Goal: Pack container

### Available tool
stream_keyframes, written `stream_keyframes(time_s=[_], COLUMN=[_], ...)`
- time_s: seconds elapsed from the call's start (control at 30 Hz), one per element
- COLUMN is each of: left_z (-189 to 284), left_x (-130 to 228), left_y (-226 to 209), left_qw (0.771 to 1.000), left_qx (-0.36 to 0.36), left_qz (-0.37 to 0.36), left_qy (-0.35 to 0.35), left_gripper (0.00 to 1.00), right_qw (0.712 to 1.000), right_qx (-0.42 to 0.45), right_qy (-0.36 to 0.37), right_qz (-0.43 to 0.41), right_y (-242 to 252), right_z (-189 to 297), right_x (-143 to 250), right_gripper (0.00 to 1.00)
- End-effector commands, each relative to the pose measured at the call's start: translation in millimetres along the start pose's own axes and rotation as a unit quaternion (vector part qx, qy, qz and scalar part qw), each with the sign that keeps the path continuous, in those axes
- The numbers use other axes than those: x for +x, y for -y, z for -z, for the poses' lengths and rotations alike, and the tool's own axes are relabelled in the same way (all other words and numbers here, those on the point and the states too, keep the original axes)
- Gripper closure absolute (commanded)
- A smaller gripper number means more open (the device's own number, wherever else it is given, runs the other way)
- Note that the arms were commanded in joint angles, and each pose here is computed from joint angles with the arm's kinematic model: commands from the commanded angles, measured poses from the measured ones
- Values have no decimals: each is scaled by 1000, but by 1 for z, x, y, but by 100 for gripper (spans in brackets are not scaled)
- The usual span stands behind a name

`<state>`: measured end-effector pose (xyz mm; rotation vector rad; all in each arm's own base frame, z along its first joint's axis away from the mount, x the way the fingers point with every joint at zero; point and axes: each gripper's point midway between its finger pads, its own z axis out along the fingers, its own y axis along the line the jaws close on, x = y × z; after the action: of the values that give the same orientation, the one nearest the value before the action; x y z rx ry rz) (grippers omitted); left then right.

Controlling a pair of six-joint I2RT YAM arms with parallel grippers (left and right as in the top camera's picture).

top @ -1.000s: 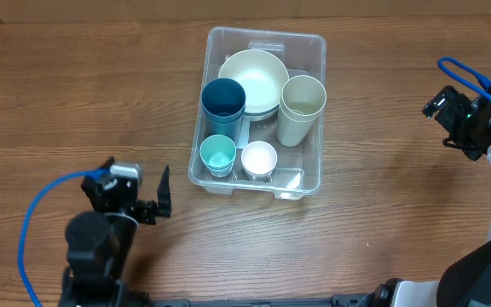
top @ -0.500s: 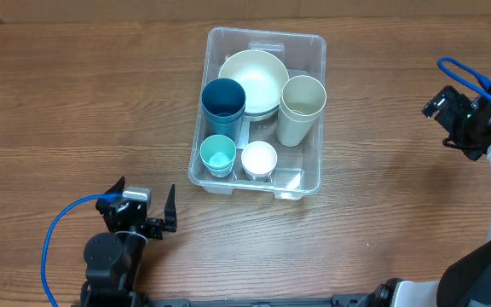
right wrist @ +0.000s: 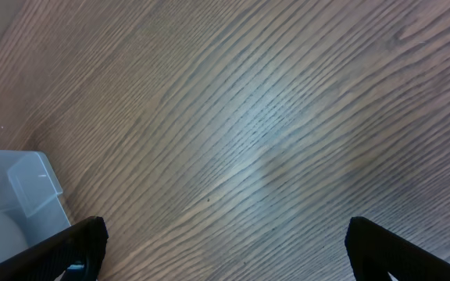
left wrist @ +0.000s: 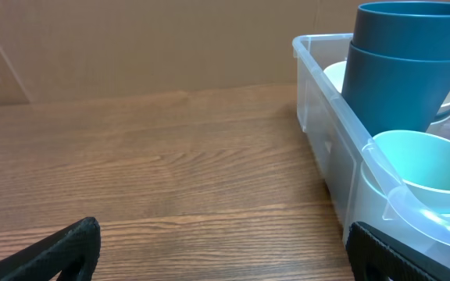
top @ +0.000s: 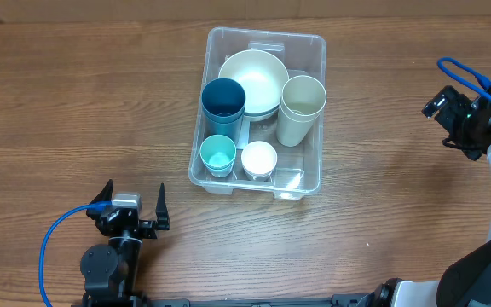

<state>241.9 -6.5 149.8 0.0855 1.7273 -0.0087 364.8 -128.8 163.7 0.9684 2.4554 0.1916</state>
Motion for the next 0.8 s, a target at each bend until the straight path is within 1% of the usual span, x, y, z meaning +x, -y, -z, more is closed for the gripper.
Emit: stream_keyframes(time_s=[0.0, 0.6, 0.67, 0.77], left_z=[1, 1, 1, 1], left_x=[-2, -2, -2, -2], left_y=[0, 0, 0, 0], left_qw=[1000, 1000, 1000, 1000], left_qx=[1, 1, 1, 1], left_qz=[6, 6, 6, 6], left_qy=[8, 8, 8, 8], left_gripper=[0, 0, 0, 0], right_qw=[1000, 1000, 1000, 998], right_qx=[-6, -7, -10, -29], right_qy=[10, 12, 20, 49], right_qz=[4, 4, 7, 23], right_y=[-3, -4, -6, -21], right_z=[5, 6, 13, 37], right_x=[-7, -7, -8, -9], right_gripper=[0, 0, 0, 0])
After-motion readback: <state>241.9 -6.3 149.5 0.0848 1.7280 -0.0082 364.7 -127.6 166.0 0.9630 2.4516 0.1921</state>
